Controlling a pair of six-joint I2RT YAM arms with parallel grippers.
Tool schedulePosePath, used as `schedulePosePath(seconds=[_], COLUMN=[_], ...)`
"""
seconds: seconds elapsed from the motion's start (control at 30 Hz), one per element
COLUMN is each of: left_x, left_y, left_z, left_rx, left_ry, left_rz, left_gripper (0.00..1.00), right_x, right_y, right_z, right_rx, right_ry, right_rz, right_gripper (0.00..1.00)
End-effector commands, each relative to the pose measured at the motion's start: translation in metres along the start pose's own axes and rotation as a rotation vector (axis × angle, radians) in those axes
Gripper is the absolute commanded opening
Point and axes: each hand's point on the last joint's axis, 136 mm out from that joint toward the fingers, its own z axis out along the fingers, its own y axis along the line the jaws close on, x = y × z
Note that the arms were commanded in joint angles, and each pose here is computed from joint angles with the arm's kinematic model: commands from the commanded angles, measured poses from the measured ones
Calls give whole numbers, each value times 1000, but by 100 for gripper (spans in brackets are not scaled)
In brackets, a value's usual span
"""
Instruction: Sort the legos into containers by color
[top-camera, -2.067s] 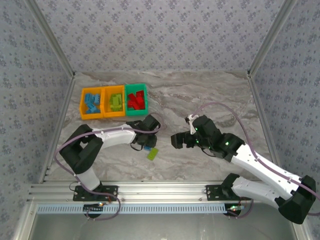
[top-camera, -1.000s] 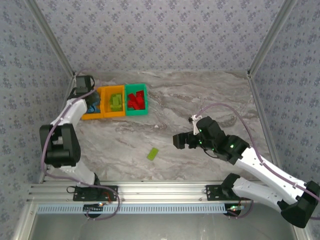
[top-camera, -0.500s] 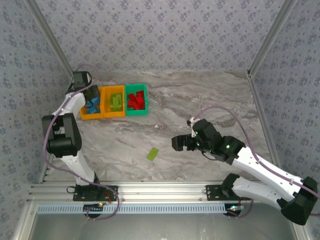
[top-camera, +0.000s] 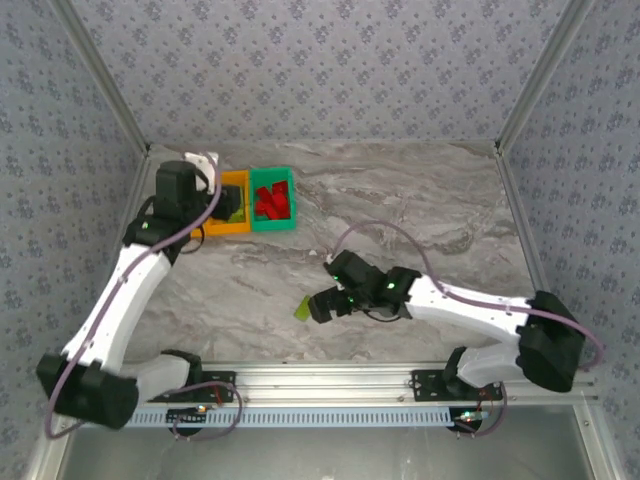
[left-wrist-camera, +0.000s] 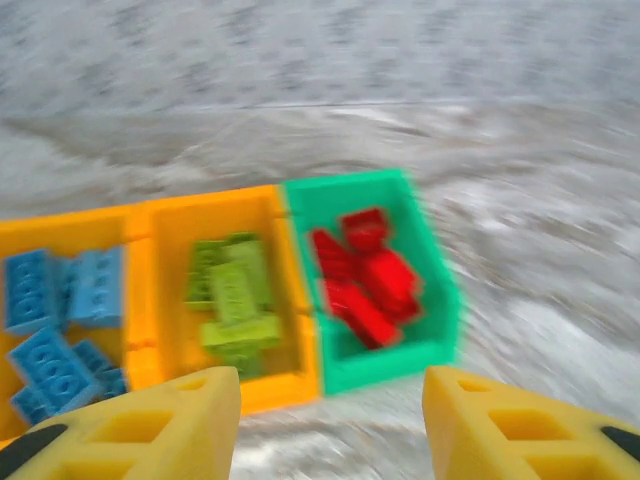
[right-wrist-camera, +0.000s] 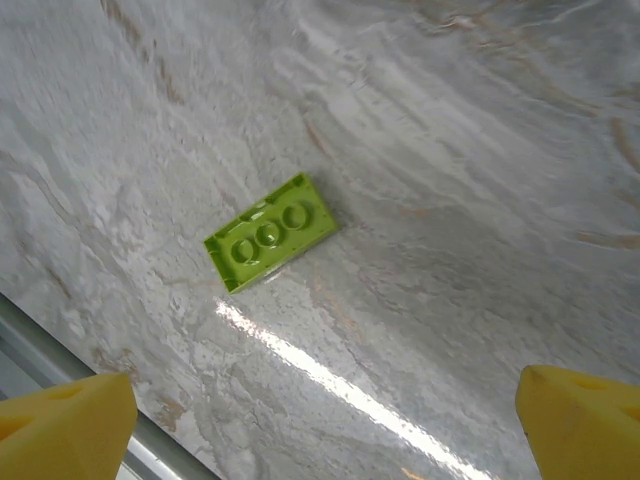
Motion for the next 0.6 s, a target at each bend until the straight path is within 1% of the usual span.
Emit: schedulePosePath(seconds=[0.0,0.07,0.13,0.2,0.23,0.33,0.43,0.57], left_x=[56,73,90,119,131,139,150,158], left_y=[-17,-28,-37,-58,-68,-75,-74,-74], left_z=[-36,-60,-75,-92,-99,-103,-102,-102], left_rx=[66,141,213,384,450,476,487,484], left_ry=[158,154,130,136,124,61,76,105], left_rz=[214,342,449,595,646,691,724,784], left_gripper=[53,54,56,57,58,60,62,64], right_x=[-7,-5,-5,-6,-6,-3,3,9], right_y=[11,20,25,27,26,20,10,9], right_z=[13,30,46,61,69,84,92,104], right_rx=[39,35,43,55,63,108,156,155], right_ry=[27,79,101,108,114,141,166,196], right_rz=[-169,-234,-278,-308,-321,-358,-398,-447], right_gripper=[100,100,100,100,100,100,100,100])
